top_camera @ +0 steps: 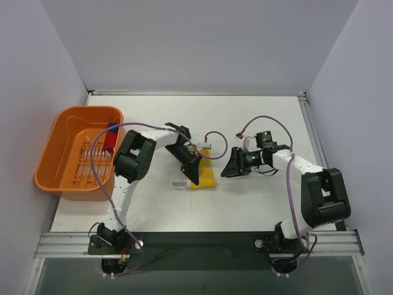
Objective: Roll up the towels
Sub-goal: Roll the towel
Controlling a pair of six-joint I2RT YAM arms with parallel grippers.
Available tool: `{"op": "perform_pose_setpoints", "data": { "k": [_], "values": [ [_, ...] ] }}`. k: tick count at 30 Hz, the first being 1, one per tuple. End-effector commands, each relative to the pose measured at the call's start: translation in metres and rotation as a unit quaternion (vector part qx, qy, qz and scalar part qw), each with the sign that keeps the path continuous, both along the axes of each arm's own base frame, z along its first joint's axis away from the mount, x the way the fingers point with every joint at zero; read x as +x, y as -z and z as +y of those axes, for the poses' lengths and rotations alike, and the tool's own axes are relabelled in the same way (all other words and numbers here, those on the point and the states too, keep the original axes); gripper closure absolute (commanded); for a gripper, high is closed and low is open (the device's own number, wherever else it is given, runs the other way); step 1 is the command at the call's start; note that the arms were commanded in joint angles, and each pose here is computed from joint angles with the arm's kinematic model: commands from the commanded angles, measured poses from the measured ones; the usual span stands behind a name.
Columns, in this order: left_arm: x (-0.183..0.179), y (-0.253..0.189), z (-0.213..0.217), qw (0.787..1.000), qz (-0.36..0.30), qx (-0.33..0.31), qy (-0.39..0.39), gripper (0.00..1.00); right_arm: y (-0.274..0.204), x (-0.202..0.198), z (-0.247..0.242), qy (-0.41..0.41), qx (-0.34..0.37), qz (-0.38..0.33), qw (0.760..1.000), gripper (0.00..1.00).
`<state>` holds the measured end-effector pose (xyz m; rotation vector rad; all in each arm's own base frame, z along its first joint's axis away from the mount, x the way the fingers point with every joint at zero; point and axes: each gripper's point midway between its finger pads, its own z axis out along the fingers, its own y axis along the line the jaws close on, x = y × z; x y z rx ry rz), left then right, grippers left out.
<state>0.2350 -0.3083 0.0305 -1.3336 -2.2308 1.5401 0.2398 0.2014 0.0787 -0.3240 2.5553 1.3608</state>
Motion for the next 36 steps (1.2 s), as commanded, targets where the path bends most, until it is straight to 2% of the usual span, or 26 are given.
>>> {"op": "perform_pose_setpoints", "data": {
  "k": [1,5,7,10,14,15,16,23,27,32,33,36],
  "values": [
    [-0.004,0.015,0.011,0.999,0.026,0.022,0.009,0.91,-0.031,-0.001,-0.015,-0.031,-0.026,-0.127,0.991,0.55],
    [-0.006,0.019,0.014,0.998,0.045,0.033,0.013,0.89,-0.042,0.000,-0.030,-0.079,-0.096,-0.245,0.962,0.55],
    [-0.006,0.024,0.016,0.998,0.054,0.037,0.015,0.88,-0.053,-0.007,-0.018,-0.123,-0.106,-0.313,0.936,0.52],
    [-0.003,0.027,0.015,0.997,0.064,0.040,0.012,0.88,-0.048,-0.010,-0.002,-0.169,-0.134,-0.375,0.902,0.49],
    [-0.003,0.029,0.015,0.996,0.074,0.046,0.015,0.86,-0.037,-0.011,0.035,-0.232,-0.150,-0.439,0.855,0.46],
    [-0.003,0.030,0.015,0.996,0.076,0.047,0.014,0.86,-0.034,-0.019,0.050,-0.257,-0.148,-0.453,0.840,0.46],
    [-0.002,0.030,0.015,0.996,0.076,0.048,0.015,0.86,-0.030,-0.009,0.057,-0.268,-0.160,-0.477,0.821,0.45],
    [-0.004,0.031,0.017,0.994,0.089,0.053,0.023,0.84,0.008,-0.014,0.075,-0.349,-0.176,-0.522,0.758,0.42],
    [-0.004,0.031,0.017,0.994,0.089,0.052,0.023,0.83,0.022,-0.013,0.076,-0.367,-0.183,-0.527,0.745,0.41],
    [-0.004,0.031,0.017,0.994,0.088,0.051,0.023,0.82,0.040,-0.016,0.080,-0.391,-0.183,-0.513,0.742,0.46],
    [-0.004,0.031,0.017,0.994,0.088,0.052,0.023,0.82,0.042,-0.015,0.081,-0.393,-0.183,-0.510,0.743,0.48],
    [-0.004,0.031,0.017,0.995,0.087,0.052,0.023,0.82,0.053,-0.019,0.082,-0.414,-0.177,-0.486,0.750,0.64]
  ]
}}
